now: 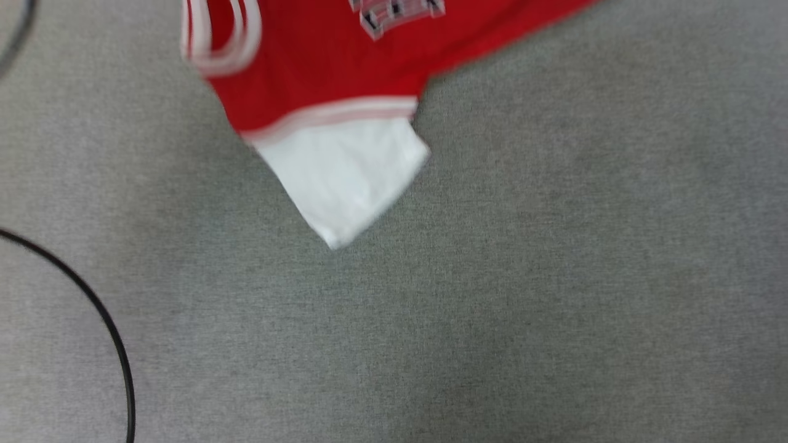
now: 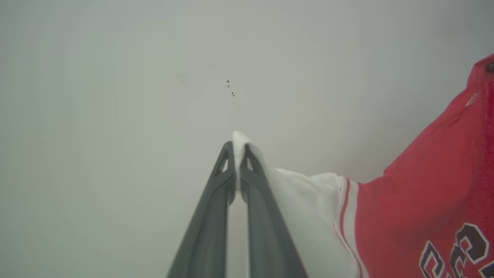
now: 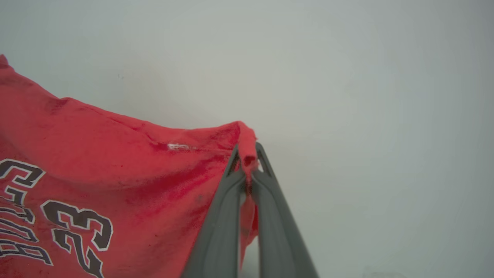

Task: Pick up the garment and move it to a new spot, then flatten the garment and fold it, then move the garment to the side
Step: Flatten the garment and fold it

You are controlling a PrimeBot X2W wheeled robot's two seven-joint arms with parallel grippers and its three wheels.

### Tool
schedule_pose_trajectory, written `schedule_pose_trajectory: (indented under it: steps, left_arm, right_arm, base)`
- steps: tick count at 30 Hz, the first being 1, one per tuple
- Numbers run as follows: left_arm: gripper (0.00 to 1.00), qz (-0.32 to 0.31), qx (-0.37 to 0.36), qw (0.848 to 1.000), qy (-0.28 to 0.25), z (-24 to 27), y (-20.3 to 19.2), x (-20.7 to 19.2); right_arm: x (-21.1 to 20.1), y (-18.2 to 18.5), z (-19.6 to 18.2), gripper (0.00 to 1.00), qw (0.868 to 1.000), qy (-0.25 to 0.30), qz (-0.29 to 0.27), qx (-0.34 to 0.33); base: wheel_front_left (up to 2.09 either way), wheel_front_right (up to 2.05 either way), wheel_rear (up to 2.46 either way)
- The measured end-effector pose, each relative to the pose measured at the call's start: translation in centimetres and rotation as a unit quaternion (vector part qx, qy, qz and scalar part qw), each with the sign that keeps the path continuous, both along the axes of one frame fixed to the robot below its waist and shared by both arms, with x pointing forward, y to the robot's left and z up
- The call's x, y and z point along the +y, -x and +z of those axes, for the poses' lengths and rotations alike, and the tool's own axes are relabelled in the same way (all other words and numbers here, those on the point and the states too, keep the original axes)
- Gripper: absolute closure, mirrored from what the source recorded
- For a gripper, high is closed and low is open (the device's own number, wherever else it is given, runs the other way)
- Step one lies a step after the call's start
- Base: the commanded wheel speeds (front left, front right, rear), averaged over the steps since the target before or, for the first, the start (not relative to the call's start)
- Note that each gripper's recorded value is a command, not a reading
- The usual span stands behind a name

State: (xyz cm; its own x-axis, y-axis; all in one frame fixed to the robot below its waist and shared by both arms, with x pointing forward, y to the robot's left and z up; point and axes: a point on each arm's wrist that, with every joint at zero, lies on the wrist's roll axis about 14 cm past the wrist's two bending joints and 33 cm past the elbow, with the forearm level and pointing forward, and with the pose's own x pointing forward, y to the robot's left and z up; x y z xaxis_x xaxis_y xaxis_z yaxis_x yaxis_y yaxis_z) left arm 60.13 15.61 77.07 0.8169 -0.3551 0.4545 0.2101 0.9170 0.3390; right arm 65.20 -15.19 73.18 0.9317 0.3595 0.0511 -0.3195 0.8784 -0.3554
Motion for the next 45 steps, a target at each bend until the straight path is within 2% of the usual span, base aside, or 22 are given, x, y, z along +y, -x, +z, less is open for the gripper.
schedule_pose_trajectory:
  steps: [6,12,18,24,29,34,39,45]
  left_arm:
    - [1.00,-0.004,-0.043,0.999,-0.014,3.8,-3.4,-1.1]
    - [1.00,-0.004,-0.068,0.998,-0.015,5.4,-6.3,-1.8]
    - [1.00,-0.006,-0.058,0.998,-0.016,4.1,-8.8,-2.2]
    - [1.00,-0.005,-0.009,1.000,-0.020,-0.9,-10.6,-1.9]
    - [1.00,-0.011,0.049,0.999,-0.009,-6.4,-10.4,-1.2]
    - [1.00,-0.017,0.122,0.992,0.003,-13.0,-8.2,-0.5]
    - [1.00,-0.021,0.196,0.980,0.012,-19.8,-3.7,-0.1]
    - [1.00,-0.032,0.271,0.962,0.029,-26.0,4.1,-0.7]
  right_arm:
    - [-0.5,-3.3,2.2,1.00,0.999,0.005,-0.028,-0.038]
    - [-0.5,-6.1,2.1,1.00,0.998,0.009,-0.041,-0.051]
    - [0.5,-8.0,-0.2,1.00,0.998,0.015,-0.036,-0.040]
    - [1.6,-8.6,-5.6,1.00,1.000,0.022,-0.021,0.007]
    - [3.0,-7.0,-11.4,1.00,0.998,0.021,0.003,0.063]
    - [4.8,-3.4,-17.6,1.00,0.991,0.022,0.034,0.128]
    - [5.8,1.2,-21.9,1.00,0.982,0.019,0.062,0.179]
    - [5.2,7.4,-26.2,1.00,0.969,0.011,0.076,0.236]
  base:
    - [0.00,0.00,0.00]
    - [0.00,0.00,0.00]
    - [0.00,0.00,0.00]
    - [0.00,0.00,0.00]
    - [0.00,0.00,0.00]
    - [0.00,0.00,0.00]
    - [0.00,0.00,0.00]
    - [0.00,0.00,0.00]
